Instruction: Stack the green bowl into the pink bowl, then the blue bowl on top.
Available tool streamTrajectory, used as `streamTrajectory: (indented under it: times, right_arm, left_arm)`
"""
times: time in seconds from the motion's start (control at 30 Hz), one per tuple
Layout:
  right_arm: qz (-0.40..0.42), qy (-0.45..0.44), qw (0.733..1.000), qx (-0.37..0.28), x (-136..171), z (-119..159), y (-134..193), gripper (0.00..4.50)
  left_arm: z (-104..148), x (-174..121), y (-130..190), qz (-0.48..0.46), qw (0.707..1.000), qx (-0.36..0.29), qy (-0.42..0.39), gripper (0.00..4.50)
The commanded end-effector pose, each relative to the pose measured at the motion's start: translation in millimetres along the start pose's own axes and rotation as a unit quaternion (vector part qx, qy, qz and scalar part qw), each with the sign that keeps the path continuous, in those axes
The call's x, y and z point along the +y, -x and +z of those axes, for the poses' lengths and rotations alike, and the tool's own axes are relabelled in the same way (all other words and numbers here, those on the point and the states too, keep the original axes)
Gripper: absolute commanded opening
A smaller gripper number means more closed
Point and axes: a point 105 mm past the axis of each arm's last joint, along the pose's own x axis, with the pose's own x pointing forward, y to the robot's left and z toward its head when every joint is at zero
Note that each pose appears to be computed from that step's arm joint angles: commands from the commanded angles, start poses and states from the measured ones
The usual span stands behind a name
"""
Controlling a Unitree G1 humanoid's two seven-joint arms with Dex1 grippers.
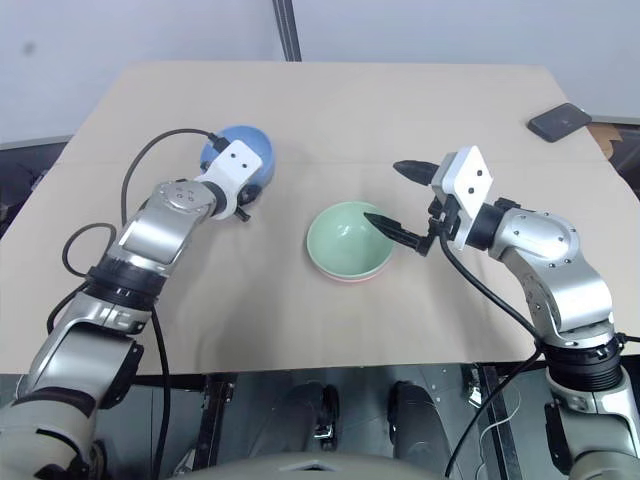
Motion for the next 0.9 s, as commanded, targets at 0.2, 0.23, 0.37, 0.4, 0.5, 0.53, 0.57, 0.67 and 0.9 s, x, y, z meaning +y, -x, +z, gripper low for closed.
streamTrajectory:
  times: [0.2, 0.23, 0.37, 0.4, 0.5, 0.53, 0.57, 0.67, 0.9]
  right_arm:
    - [-0.035, 0.039, 0.999, -0.010, -4, 13, 10, 4.50]
    - [-0.039, 0.040, 0.998, -0.010, -5, 13, 11, 4.50]
    - [-0.067, 0.044, 0.997, 0.004, -14, 11, 19, 4.50]
    - [-0.072, 0.045, 0.996, 0.007, -16, 10, 22, 4.50]
    - [-0.093, 0.046, 0.994, 0.026, -22, 6, 35, 4.50]
    - [-0.100, 0.048, 0.993, 0.033, -23, 4, 40, 4.50]
    - [-0.109, 0.048, 0.992, 0.039, -25, 3, 45, 4.50]
    - [-0.124, 0.050, 0.990, 0.054, -27, 0, 56, 4.50]
    - [-0.137, 0.045, 0.987, 0.076, -21, -6, 70, 4.50]
  left_arm:
    - [46, -25, 26, -0.116, 0.985, -0.120, -0.049, 0.03]
    - [52, -28, 32, -0.132, 0.980, -0.138, -0.058, 0.03]
    - [100, -60, 89, -0.257, 0.917, -0.284, -0.111, 0.03]
    - [103, -66, 99, -0.284, 0.902, -0.302, -0.122, 0.03]
    - [98, -83, 126, -0.366, 0.856, -0.335, -0.148, 0.03]
    - [95, -84, 129, -0.374, 0.849, -0.336, -0.162, 0.03]
    - [91, -85, 129, -0.385, 0.848, -0.327, -0.163, 0.03]
    - [87, -89, 135, -0.421, 0.823, -0.333, -0.182, 0.03]
    - [91, -112, 125, -0.482, 0.775, -0.350, -0.211, 1.43]
